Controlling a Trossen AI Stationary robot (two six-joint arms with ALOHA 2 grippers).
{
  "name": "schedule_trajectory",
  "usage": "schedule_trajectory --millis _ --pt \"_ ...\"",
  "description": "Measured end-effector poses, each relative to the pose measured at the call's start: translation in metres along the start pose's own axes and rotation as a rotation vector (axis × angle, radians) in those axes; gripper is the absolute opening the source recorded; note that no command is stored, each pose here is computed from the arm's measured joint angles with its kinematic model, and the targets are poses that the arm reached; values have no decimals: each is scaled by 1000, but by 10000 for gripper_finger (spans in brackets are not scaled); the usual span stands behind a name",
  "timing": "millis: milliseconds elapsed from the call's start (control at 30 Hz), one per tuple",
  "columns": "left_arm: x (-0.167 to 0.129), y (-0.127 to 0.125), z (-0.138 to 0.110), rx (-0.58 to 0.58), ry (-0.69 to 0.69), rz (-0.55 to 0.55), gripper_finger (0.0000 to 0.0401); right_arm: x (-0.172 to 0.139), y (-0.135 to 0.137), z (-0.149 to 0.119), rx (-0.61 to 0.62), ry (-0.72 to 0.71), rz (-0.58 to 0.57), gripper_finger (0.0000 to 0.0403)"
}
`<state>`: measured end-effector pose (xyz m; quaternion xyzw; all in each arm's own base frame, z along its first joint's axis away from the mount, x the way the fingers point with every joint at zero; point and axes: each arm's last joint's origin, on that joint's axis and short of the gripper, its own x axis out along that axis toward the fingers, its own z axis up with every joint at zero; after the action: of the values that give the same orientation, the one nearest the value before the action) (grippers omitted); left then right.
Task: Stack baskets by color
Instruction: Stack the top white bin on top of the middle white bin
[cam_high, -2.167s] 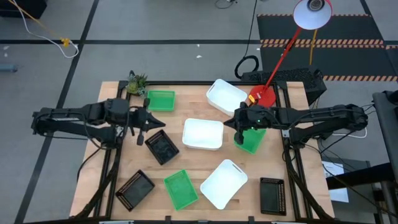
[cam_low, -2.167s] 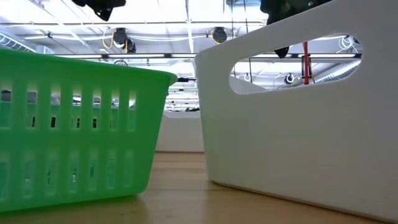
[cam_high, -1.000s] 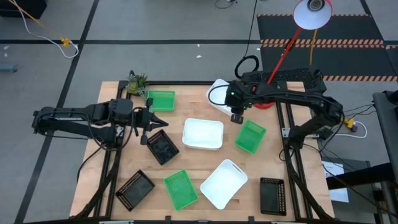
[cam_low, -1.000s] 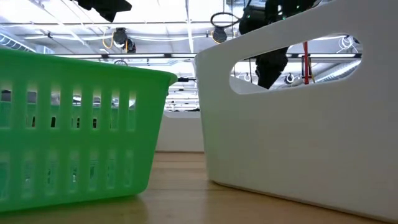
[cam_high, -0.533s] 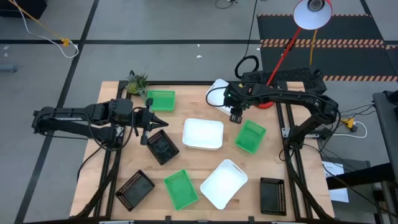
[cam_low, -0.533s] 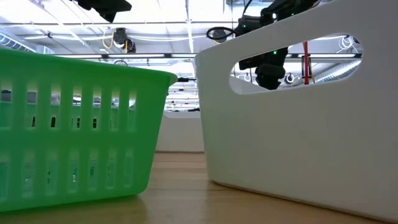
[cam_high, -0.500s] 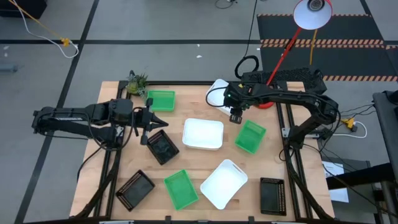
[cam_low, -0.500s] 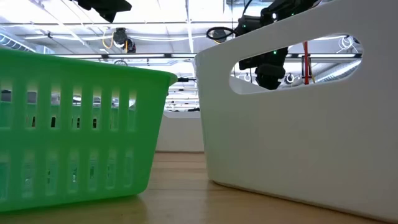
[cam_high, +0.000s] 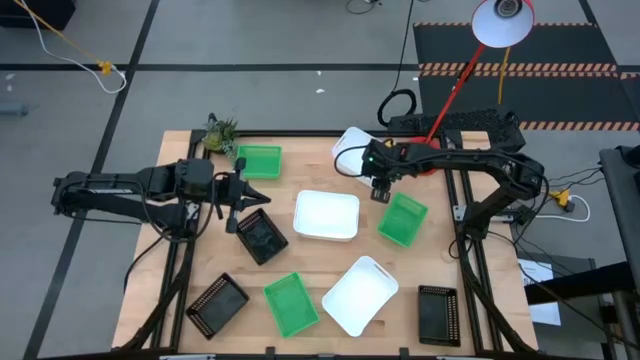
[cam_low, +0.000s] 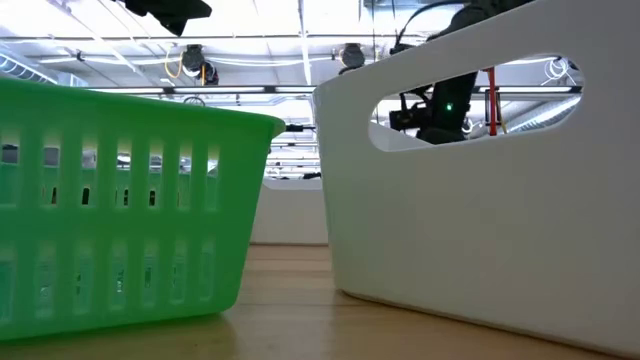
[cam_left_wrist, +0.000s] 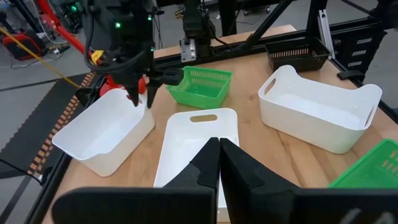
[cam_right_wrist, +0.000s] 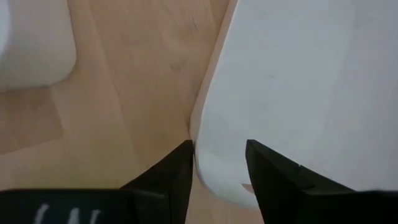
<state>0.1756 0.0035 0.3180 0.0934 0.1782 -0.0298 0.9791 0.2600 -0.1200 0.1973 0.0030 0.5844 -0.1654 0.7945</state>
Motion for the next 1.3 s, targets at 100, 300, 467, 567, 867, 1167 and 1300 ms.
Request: schedule_trajectory --millis 100,300,467,567,867,1167,1300 --pt "0 0 0 0 0 0 15 5 1 -4 0 -1 -2 128" --pt "0 0 1 -1 -7 1 15 6 2 -6 -14 8 -25 51" --pt "0 0 1 -3 -7 2 15 -3 4 -4 -39 -12 -27 10" --pt "0 0 1 -3 -8 2 15 -16 7 2 -51 -59 -30 17" --pt "0 0 1 -1 -8 2 15 -78 34 18 -156 -216 -2 7" --pt "0 0 1 -2 -8 2 15 -129 87 29 -360 -367 32 4" --pt "0 0 1 -6 -7 2 15 -149 107 34 -427 -430 23 4"
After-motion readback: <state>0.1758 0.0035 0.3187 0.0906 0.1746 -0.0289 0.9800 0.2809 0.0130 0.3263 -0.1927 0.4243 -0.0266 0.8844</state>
